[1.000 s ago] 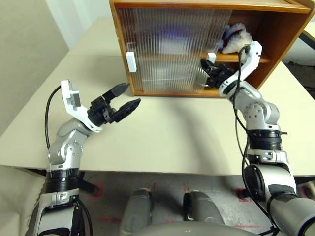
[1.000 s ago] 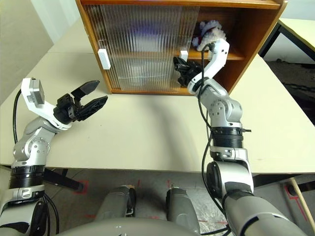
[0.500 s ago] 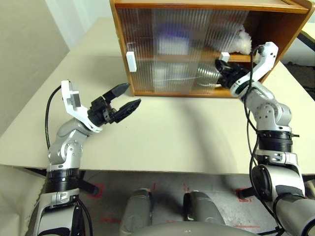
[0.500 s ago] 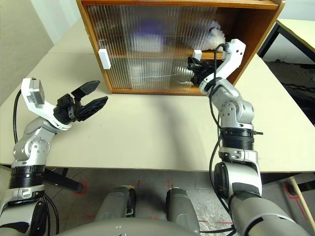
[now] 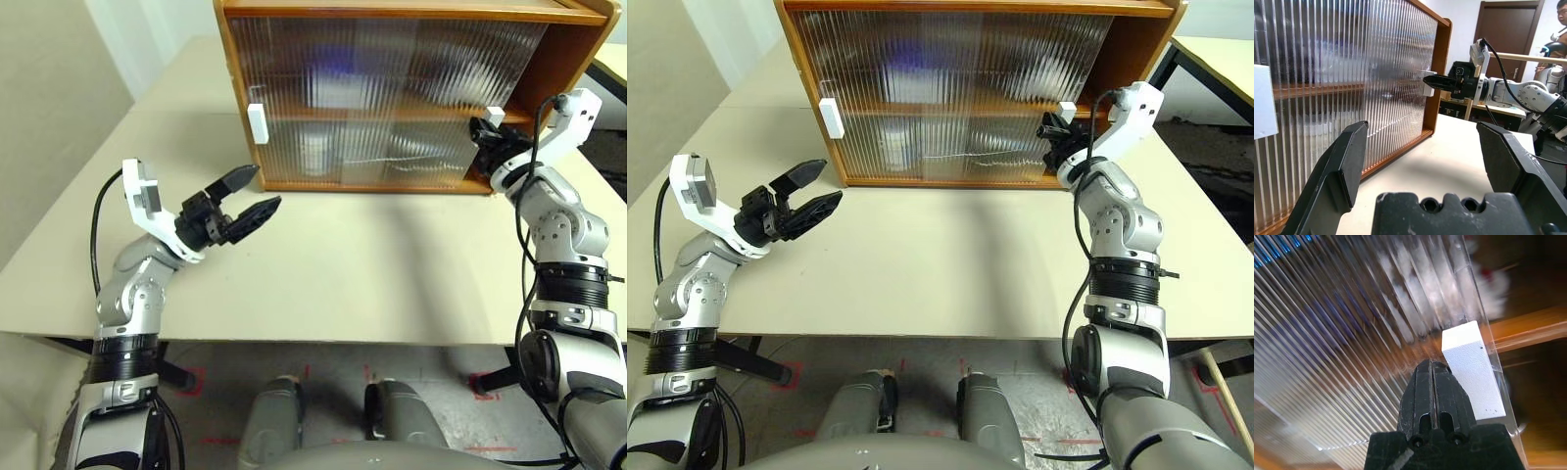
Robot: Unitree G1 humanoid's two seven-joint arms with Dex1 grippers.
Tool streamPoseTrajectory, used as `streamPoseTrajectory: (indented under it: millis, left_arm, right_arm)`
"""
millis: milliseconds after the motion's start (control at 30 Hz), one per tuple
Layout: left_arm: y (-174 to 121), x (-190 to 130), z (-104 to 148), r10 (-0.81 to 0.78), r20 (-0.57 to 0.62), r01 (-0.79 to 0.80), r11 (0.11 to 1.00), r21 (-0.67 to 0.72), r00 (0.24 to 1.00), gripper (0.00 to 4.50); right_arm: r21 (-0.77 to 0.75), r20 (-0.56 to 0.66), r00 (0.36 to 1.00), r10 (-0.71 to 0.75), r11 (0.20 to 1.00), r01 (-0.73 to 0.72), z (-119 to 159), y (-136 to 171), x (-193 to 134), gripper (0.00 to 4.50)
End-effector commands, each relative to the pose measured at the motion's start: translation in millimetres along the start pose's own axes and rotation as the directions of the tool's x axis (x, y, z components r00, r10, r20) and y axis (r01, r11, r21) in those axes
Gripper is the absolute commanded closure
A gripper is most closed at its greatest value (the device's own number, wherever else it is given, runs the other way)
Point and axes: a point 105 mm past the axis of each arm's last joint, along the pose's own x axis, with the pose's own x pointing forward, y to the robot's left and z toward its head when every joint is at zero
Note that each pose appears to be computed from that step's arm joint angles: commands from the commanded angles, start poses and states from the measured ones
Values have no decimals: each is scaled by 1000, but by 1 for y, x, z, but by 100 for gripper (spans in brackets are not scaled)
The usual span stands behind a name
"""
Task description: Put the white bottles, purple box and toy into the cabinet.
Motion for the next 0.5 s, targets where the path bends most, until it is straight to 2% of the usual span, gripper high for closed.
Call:
streamPoseTrajectory:
  millis: [33, 500]
  left_arm:
    - [-1, 4, -2, -17, -4, 17, 1000, 2, 1000, 0]
    - [-1, 4, -2, -19, -6, 19, 1000, 0, 1000, 0]
  right_arm:
    - [-23, 2, 998, -64, 998, 64, -2, -19, -6, 445]
    - [-100, 39, 988, -150, 983, 153, 14, -49, -14, 445]
